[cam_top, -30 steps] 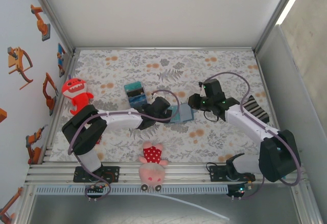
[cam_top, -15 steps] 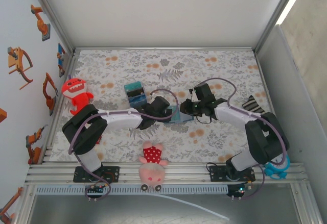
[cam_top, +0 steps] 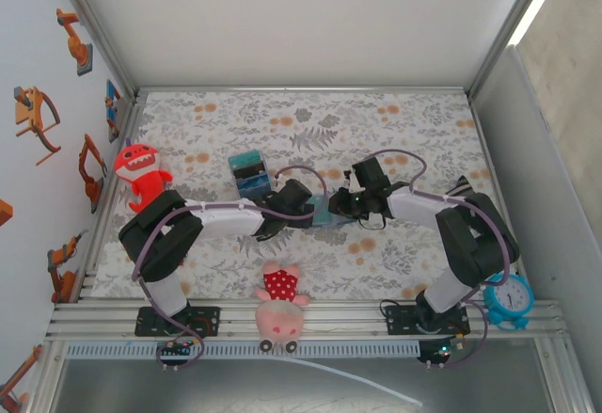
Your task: Take the credit cards out of the card holder
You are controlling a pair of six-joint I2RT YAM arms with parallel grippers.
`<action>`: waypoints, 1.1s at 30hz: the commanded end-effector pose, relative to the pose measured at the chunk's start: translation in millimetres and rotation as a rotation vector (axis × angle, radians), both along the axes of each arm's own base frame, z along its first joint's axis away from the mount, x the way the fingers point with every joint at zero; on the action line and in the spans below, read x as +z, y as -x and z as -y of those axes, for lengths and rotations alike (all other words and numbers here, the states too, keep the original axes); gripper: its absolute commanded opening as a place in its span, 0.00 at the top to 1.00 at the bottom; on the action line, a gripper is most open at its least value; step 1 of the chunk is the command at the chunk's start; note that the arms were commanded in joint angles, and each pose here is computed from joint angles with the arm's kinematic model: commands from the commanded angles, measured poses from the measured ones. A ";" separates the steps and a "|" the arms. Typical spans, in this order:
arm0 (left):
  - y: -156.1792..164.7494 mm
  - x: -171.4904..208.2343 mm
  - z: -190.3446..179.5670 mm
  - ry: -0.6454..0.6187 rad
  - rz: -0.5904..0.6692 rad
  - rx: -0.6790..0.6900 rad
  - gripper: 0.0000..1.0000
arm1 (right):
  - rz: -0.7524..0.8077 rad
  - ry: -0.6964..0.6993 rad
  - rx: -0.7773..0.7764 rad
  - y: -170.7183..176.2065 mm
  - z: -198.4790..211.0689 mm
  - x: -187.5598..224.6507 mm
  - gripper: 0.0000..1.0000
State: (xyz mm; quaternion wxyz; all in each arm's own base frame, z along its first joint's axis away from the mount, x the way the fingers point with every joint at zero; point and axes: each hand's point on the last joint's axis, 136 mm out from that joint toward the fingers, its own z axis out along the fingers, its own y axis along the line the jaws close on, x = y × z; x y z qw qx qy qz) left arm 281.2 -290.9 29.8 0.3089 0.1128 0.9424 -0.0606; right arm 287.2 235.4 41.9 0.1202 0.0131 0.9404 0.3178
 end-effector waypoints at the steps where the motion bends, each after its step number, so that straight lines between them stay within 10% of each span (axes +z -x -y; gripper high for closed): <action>1: -1.7 0.7 -0.7 -0.025 -0.012 0.005 0.03 | -0.001 -0.028 0.016 -2.0 -8.1 2.8 0.81; 33: 6.6 -14.3 -5.4 -0.133 -0.072 -0.008 0.03 | -0.030 -0.132 0.035 -1.0 -24.4 -5.3 0.96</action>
